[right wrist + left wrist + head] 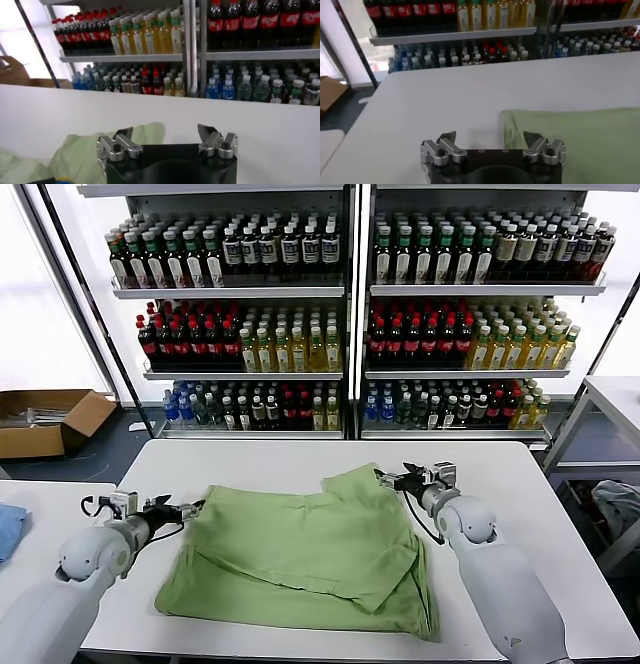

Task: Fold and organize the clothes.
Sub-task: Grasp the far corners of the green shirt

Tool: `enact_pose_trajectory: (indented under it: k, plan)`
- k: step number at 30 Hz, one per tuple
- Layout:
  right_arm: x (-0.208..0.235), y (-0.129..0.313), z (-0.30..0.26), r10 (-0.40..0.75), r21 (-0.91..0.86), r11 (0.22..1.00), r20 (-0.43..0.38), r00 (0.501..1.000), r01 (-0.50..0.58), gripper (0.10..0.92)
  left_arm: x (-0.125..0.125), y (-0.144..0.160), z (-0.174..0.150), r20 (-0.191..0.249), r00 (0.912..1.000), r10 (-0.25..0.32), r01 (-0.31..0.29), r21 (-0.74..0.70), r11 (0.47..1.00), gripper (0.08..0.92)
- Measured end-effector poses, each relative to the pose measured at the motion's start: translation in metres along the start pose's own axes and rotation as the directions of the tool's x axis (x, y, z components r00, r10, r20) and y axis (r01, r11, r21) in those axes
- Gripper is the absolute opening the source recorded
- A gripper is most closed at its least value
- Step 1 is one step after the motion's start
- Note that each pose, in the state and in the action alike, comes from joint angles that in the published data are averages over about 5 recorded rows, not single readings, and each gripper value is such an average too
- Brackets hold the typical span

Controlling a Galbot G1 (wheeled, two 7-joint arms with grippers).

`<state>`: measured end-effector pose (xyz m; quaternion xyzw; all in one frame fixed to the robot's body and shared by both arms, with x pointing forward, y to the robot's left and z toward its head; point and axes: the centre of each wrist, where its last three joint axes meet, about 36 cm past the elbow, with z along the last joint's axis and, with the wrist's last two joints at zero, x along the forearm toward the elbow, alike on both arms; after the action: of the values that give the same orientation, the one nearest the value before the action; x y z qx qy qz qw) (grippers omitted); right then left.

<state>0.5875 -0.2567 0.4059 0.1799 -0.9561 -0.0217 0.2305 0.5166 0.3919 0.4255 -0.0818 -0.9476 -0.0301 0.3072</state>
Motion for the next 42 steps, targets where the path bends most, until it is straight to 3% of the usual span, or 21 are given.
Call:
enact_pose_trajectory:
  k: [15, 18, 42]
  plan:
    - [-0.024, 0.014, 0.012, -0.026, -0.002, 1.000, -0.047, 0.999, 0.026, 0.823, -0.044, -0.020, -0.016, -0.029, 0.9991, 0.029, -0.030, -0.011, 0.999, 0.823]
    - [-0.026, 0.017, 0.014, -0.029, 0.001, 1.000, -0.049, 0.998, 0.029, 0.787, -0.048, -0.023, -0.015, -0.038, 0.9986, 0.036, -0.037, -0.019, 0.999, 0.792]
    - [-0.023, 0.020, 0.015, -0.054, -0.025, 0.998, -0.007, 0.999, 0.054, 0.130, -0.037, -0.023, -0.005, -0.045, 0.9944, 0.095, -0.097, -0.042, 0.994, 0.131]
